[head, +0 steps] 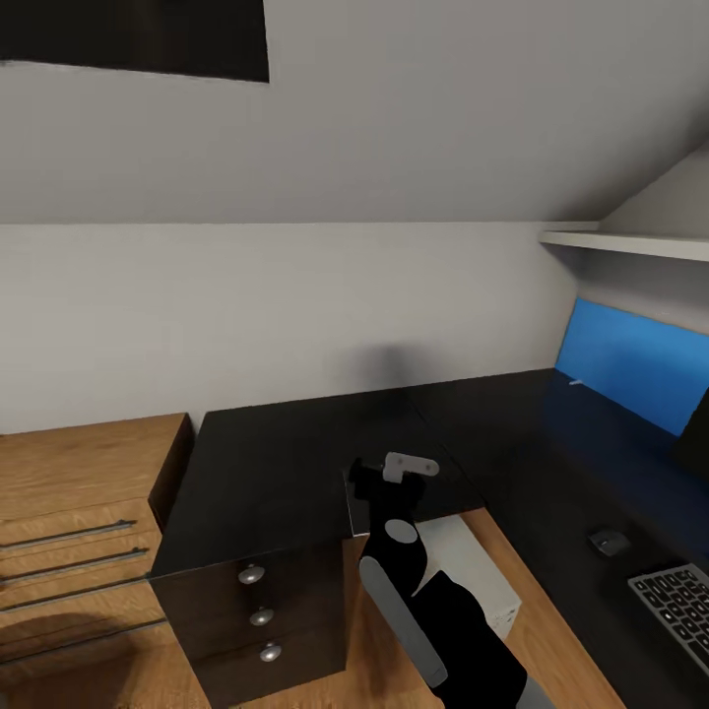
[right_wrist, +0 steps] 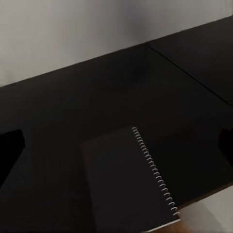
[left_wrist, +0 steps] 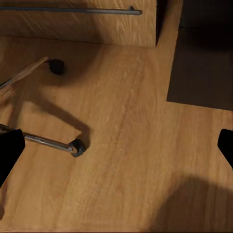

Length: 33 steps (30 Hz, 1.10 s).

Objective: In the bedroom, organize the workspace by keeping the computer under the desk, ensuring the monitor is on the desk, placing the keyboard on the desk next to the monitor, placing the mouse on the desk next to the keyboard, moving the folder from the swivel chair onto the desk next to the mouse, stacking the notebook on top of the folder with the pen on top of the notebook, and positioning the swivel chair next to the desk.

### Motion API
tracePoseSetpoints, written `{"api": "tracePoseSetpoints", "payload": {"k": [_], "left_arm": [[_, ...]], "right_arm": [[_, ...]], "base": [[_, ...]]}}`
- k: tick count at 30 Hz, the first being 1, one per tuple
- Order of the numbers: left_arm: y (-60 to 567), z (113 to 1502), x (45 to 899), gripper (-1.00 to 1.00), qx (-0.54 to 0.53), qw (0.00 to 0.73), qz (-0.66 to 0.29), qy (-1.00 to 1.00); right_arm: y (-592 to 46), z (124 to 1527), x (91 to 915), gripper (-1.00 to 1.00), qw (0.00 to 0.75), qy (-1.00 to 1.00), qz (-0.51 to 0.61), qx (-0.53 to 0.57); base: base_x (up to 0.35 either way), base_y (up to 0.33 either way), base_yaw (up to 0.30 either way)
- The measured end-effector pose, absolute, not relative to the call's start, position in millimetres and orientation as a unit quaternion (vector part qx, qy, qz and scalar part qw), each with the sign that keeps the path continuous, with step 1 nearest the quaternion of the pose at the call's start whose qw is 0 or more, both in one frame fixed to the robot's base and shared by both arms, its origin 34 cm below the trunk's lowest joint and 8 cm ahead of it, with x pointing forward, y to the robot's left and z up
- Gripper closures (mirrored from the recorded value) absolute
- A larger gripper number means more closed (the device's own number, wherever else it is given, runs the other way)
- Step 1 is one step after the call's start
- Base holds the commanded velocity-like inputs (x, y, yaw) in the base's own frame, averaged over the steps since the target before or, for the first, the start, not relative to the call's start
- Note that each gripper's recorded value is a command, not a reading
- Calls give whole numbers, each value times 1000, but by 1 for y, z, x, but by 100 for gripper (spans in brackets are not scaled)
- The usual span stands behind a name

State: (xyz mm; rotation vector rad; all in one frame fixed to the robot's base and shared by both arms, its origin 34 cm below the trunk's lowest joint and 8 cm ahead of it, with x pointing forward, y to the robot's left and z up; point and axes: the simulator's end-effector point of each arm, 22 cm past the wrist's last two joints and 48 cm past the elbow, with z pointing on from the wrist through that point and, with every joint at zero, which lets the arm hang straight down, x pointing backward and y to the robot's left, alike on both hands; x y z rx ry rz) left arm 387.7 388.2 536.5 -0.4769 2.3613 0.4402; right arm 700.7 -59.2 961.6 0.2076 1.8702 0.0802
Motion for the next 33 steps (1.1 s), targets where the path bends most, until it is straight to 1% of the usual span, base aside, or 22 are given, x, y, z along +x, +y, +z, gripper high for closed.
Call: {"api": "tracePoseSetpoints", "payload": {"k": [7,12,14,16,24,27,28,29,33], "left_arm": [[380,526,384,-100,-185,321,133,919],[392,520,378,-100,-193,300,108,928],[395,514,374,-100,-199,280,76,936],[393,513,374,-100,-201,276,63,938],[391,512,374,-100,-208,270,43,939],[388,511,374,-100,-209,270,40,939],[387,511,374,-100,-209,270,39,939],[386,511,374,-100,-209,270,38,939],[385,511,374,-100,-209,270,37,939]], "right_arm": [[-59,956,704,-100,588,804,44,72],[-61,952,706,-100,587,806,46,65],[-63,949,708,-100,588,805,51,57],[-65,948,709,-100,589,805,52,53],[-72,944,711,-100,590,805,48,45],[-87,937,716,-100,589,806,44,39],[-95,937,720,-100,588,806,48,46],[-117,932,729,-100,577,810,68,80],[-137,924,737,-100,550,814,126,138]], "base": [[0,0,218],[0,0,200],[0,0,91],[0,0,58],[0,0,18],[0,0,1],[0,0,0],[0,0,0],[0,0,0]]}}
